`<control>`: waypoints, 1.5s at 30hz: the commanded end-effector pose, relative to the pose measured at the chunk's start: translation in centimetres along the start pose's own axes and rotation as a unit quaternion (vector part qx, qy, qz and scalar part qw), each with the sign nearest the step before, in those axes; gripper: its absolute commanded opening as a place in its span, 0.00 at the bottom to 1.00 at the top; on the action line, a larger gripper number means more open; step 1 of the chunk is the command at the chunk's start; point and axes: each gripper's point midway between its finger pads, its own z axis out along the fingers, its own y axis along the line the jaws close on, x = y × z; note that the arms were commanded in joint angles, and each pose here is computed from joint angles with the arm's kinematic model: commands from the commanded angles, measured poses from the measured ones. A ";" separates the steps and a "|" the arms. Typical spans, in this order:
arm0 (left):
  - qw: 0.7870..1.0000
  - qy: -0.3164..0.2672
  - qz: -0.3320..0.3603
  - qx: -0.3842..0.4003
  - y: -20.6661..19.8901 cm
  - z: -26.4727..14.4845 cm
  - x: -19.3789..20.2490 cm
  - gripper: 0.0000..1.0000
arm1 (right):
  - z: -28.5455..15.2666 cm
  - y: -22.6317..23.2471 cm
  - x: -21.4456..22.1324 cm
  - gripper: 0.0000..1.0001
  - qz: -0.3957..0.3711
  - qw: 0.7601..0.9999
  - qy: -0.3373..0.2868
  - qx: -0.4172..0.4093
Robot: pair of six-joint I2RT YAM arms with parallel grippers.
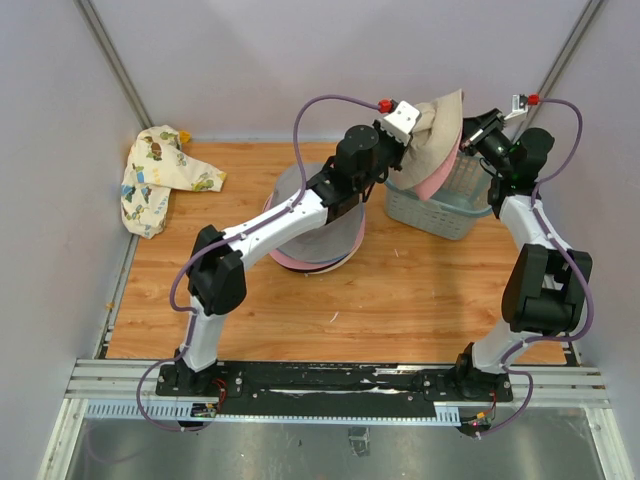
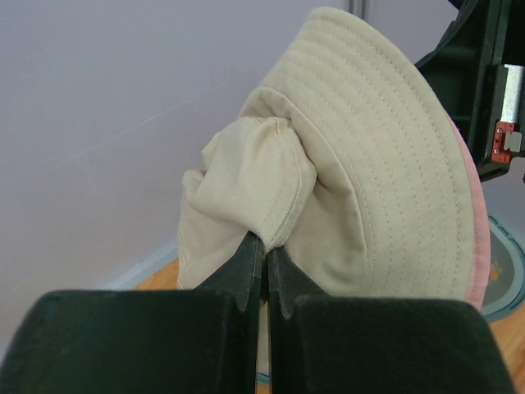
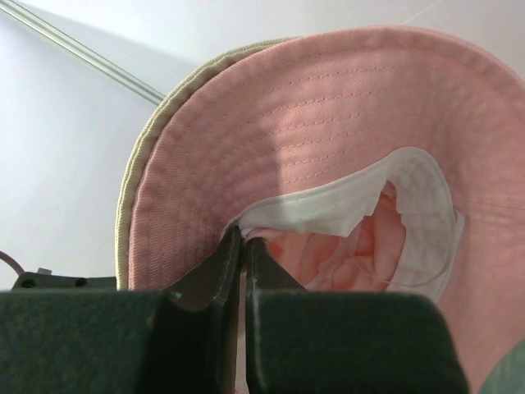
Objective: Stack the hats
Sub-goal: Adjust the hat in the bin.
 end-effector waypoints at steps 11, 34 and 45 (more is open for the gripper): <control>0.996 -0.085 -0.019 -0.003 1.9 0.5 -7.2 0.01 | -3.5 -9.4 -2.0 0.37 -0.005 0.987 -0.061 0.146; 0.996 -0.074 -0.036 0.030 0.2 2.8 -6.5 0.01 | -10.9 -2.4 -0.5 0.67 -0.083 0.970 -0.109 0.199; 0.996 -0.075 -0.050 0.023 0.2 3.8 -5.3 0.01 | -12.9 -2.2 2.2 0.67 -0.054 0.976 -0.087 0.194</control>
